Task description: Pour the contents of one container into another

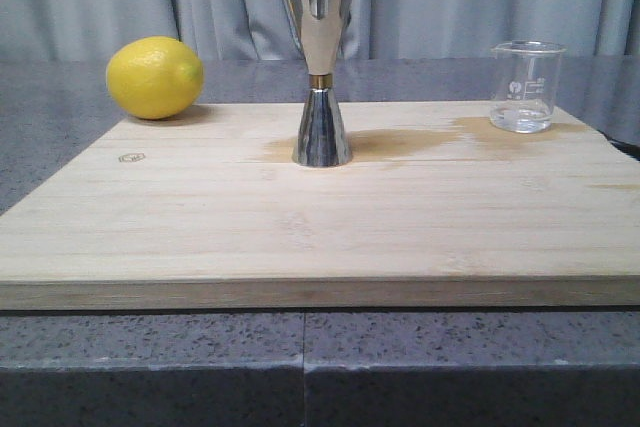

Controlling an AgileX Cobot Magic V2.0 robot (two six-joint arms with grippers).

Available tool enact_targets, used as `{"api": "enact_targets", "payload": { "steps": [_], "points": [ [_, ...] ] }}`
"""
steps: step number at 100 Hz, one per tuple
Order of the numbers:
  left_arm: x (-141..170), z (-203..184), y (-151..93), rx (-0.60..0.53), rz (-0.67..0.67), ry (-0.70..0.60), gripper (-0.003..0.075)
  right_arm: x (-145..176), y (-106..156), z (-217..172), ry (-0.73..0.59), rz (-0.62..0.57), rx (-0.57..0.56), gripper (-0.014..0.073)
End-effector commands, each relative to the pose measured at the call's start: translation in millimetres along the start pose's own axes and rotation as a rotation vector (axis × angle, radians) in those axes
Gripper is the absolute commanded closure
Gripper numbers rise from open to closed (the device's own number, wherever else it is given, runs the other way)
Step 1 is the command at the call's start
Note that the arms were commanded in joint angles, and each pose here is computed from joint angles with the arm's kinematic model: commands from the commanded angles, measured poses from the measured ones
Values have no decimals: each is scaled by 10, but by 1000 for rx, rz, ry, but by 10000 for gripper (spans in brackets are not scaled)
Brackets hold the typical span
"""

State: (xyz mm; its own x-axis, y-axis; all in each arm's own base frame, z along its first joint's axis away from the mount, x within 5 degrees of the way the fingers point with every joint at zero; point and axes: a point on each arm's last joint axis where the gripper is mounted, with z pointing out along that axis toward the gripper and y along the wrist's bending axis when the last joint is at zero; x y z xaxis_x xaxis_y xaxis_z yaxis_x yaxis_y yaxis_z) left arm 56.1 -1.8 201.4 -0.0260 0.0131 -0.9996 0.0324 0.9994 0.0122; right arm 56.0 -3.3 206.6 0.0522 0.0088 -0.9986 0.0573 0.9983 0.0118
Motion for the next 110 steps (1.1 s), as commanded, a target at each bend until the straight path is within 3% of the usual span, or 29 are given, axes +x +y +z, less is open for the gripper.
{"api": "enact_targets", "payload": {
  "steps": [1,32,52,110],
  "points": [
    [14,-4,0,-2,-12,-68,739,-66,3,-19,-102,-10,-2,641],
    [14,-4,0,-2,-12,-68,739,-68,4,-19,-104,-10,-2,641],
    [14,-4,0,-2,-12,-68,739,-70,-1,-19,-106,-83,8,641],
    [14,-4,0,-2,-12,-68,739,-100,-1,-23,-140,-83,9,641]
  ]
}}
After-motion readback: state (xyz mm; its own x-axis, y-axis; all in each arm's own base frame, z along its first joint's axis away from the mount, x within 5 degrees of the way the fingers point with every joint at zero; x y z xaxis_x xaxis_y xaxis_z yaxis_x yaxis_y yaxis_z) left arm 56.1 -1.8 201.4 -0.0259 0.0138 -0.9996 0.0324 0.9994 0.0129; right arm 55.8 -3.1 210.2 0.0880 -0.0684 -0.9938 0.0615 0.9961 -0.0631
